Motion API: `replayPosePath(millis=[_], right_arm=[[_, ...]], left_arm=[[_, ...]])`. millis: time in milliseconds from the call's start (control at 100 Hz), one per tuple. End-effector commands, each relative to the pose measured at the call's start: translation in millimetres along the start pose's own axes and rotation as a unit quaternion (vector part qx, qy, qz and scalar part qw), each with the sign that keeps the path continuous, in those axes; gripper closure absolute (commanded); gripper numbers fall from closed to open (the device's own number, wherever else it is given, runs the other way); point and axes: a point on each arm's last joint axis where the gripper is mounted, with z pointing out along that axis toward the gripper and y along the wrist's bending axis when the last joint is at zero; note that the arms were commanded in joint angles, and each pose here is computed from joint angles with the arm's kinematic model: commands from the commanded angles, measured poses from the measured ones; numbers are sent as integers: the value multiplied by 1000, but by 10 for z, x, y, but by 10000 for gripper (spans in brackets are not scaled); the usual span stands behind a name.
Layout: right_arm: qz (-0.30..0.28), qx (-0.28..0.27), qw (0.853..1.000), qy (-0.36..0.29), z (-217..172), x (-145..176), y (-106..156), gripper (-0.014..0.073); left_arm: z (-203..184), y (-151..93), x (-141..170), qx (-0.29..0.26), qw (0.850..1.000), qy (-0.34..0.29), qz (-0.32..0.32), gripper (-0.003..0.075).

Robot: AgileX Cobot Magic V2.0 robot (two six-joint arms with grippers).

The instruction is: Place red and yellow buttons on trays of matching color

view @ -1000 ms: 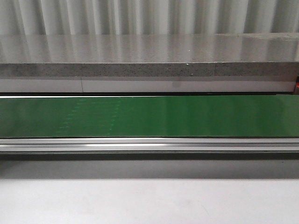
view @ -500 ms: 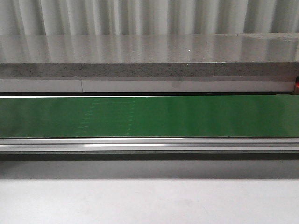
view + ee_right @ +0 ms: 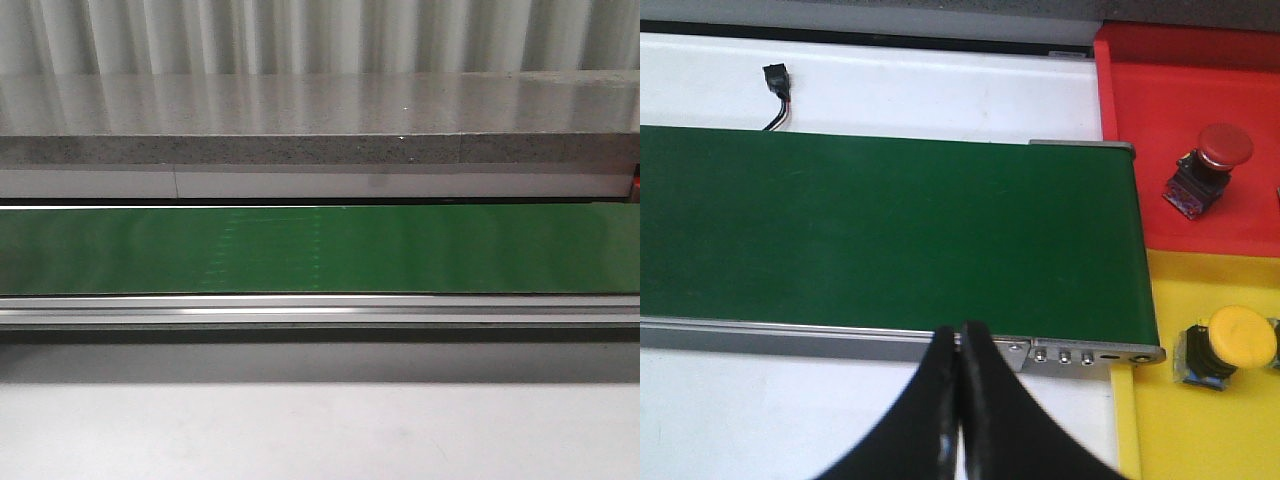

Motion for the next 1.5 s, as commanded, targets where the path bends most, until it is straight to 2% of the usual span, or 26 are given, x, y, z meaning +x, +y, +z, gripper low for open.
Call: replayPosePath(millis=[0,250,460,660,820,1130,1490], right_arm=[[-7,1,999,-43,-59,-118,1,662],[-7,1,999,-43,-59,-118,1,662],[-7,1,999,-43,-59,-118,1,662],[-7,1,999,-43,-59,-118,1,662],[-7,1,999,-43,-59,-118,1,662],[-7,1,999,-43,-59,-118,1,662],[-7,1,999,-43,-59,-118,1,662]], left_arm=[[-229,-86,-196,32,997,-66,7,34],[-594,-86,-434,35,989,-140,34,83],[-612,209,-560,-34,989,-142,25,83],[-397,705,-599,-116,987,-110,-30,83],[-119,1006,-559,-152,984,-72,-66,83],[353,1240,-487,-158,983,-38,-86,83],[712,1348,-727,-168,982,-25,-83,83]])
